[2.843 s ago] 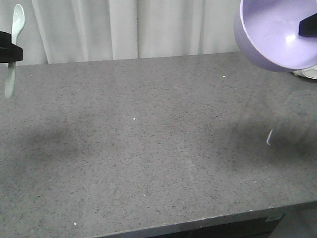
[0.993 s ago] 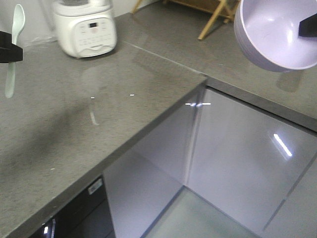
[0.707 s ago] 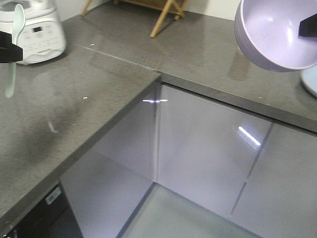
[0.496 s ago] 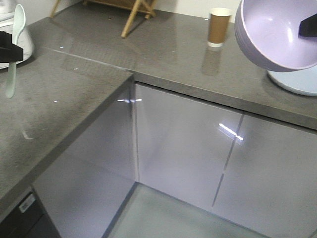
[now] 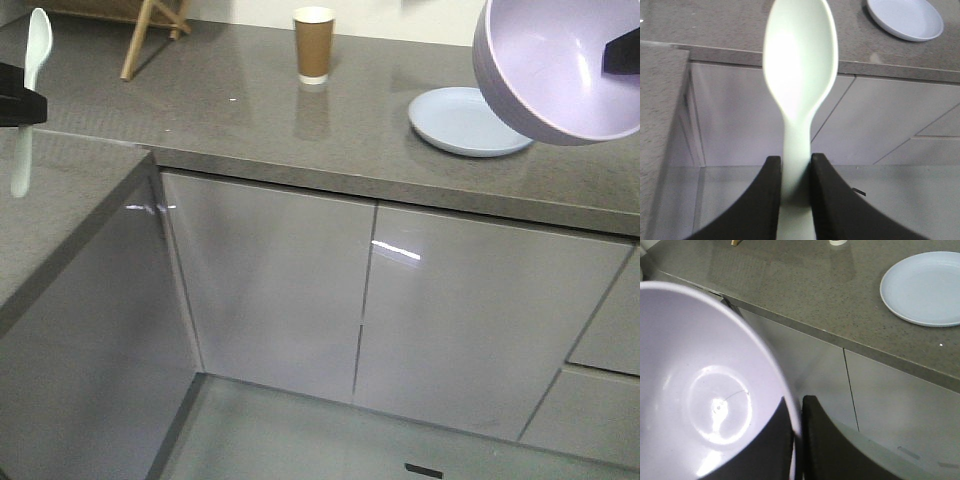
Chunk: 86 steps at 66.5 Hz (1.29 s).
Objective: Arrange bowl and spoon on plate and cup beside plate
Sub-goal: 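Drive the base around the counter corner holding spoon and bowl, then drive the base forward to the counter with the pale blue plate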
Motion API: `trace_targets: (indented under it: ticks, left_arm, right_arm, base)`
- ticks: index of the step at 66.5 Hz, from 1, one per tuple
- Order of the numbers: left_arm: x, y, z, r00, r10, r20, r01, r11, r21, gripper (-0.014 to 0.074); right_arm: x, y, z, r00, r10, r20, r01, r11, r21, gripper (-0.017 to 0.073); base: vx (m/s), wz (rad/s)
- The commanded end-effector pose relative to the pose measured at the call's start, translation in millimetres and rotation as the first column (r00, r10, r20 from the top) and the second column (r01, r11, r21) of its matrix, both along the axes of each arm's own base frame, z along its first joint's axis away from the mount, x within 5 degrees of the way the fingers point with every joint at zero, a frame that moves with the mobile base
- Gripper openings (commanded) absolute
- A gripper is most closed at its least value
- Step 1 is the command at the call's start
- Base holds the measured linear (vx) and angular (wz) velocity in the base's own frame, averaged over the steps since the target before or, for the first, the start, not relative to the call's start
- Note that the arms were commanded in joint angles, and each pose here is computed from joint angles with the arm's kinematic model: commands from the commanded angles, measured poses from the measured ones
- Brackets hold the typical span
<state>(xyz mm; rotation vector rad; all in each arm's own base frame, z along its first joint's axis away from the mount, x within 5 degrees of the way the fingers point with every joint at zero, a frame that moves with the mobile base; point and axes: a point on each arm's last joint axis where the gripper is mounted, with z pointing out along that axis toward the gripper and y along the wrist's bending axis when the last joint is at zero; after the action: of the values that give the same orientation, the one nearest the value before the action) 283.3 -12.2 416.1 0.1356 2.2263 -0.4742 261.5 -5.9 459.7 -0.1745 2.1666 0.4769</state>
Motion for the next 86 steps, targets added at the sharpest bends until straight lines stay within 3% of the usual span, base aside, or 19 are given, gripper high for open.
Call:
trace_targets:
  ticks: [1, 35, 86]
  left_arm:
    - [-7.8, -1.8, 21.0, 0.995, 0.018, 0.098, -0.014, 0.999, -0.040, -0.0008]
    - [-7.8, -1.8, 21.0, 0.995, 0.018, 0.098, -0.014, 0.999, -0.040, -0.0008]
    - [-7.8, -1.8, 21.0, 0.995, 0.018, 0.098, -0.014, 0.999, -0.040, -0.0008]
  right_arm:
    - [-7.9, 3.1, 19.5, 0.995, -0.012, 0.100, 0.009, 0.999, 0.032, -0.0006]
    - [-7.9, 3.1, 19.5, 0.995, -0.012, 0.100, 0.009, 0.999, 0.032, -0.0006]
    - [-7.9, 3.1, 19.5, 0.995, -0.012, 0.100, 0.009, 0.999, 0.032, -0.0006]
  base:
    - [-0.04, -0.33]
    - [-0.03, -0.28]
    - [0.02, -0.07]
